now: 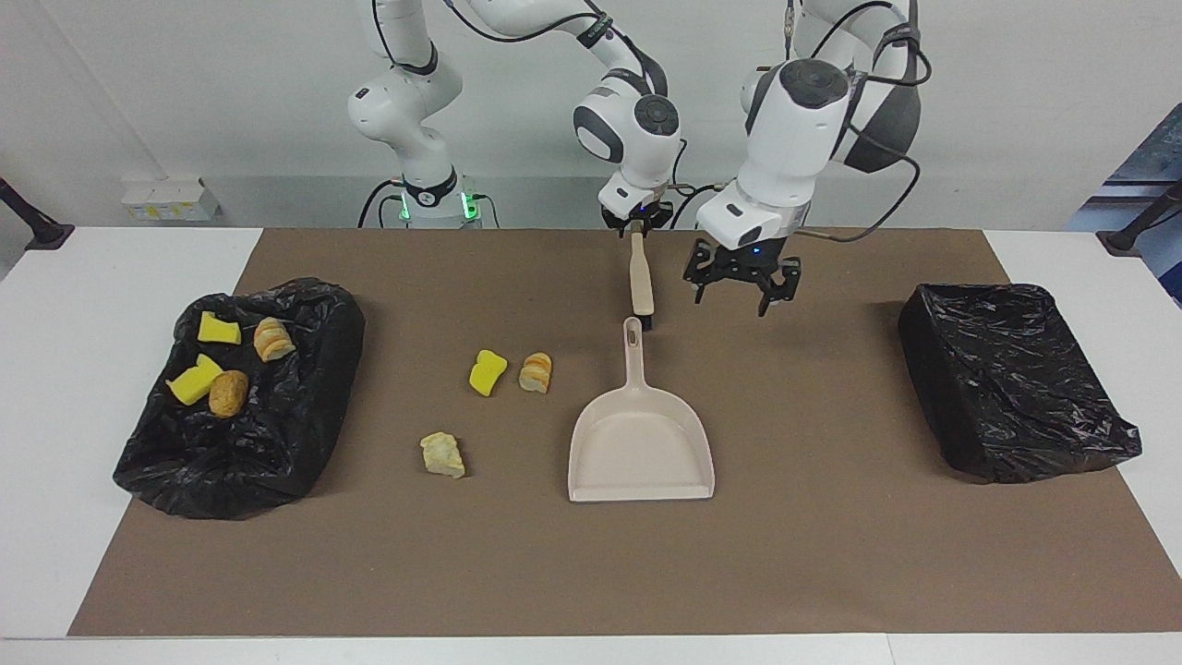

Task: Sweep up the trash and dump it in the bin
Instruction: 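Grasp the dustpan with the left gripper while the right gripper grasps the brush, then sweep the remaining pieces toward the dustpan with the right gripper's brush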

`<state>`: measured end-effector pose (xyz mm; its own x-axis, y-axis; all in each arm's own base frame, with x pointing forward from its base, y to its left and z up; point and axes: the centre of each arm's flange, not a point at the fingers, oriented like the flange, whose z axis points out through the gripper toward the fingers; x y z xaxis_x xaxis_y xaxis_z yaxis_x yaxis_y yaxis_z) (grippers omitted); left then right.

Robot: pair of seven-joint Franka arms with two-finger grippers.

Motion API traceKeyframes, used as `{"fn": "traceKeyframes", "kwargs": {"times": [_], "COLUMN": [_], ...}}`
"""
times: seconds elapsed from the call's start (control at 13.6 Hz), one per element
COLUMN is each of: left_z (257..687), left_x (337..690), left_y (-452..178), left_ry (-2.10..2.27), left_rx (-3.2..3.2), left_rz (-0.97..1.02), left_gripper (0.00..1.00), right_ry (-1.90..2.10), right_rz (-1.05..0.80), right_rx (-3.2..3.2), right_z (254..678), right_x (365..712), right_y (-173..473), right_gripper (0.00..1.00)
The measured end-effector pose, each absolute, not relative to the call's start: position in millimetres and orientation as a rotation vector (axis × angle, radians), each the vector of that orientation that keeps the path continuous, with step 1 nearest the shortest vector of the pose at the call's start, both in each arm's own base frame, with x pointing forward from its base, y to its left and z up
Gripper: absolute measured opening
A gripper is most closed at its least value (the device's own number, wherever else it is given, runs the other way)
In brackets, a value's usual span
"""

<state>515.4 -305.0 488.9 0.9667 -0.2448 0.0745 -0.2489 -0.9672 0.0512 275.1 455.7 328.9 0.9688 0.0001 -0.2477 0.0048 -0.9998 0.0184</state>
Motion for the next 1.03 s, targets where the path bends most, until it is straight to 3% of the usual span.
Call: {"fn": "traceKeyframes", "kwargs": {"times": [0.07, 0.29, 0.59, 0.74, 0.88, 0.96, 1.03], "left_z": [468, 408, 372, 364, 357, 354, 351], "left_x": [513, 504, 504, 503, 501, 499, 498], "left_y": [-327, -382, -393, -395, -395, -394, -393], "left_ry": [-0.342, -0.290, -0.253, -0.247, -0.248, -0.249, -0.250], "left_rx": [3.057, 3.056, 3.076, 3.088, 3.097, 3.101, 3.104], "left_rz": [0.103, 0.097, 0.065, 0.059, 0.047, 0.038, 0.033], "left_gripper": [1.00, 1.00, 0.99, 0.93, 0.73, 0.73, 0.66], "right_ry": [-0.006, -0.085, -0.230, -0.289, -0.237, -0.201, -0.176], "right_rz": [-0.388, -0.371, -0.460, -0.492, -0.484, -0.464, -0.444], "right_rx": [3.101, 3.123, 3.052, 3.020, 2.994, 2.981, 2.971], "right_z": [330, 340, 378, 393, 401, 402, 404], "right_x": [278, 303, 336, 348, 371, 387, 405], "right_y": [455, 441, 385, 356, 320, 298, 274], "right_gripper": [0.26, 0.26, 0.26, 0.26, 0.26, 0.26, 0.26]}}
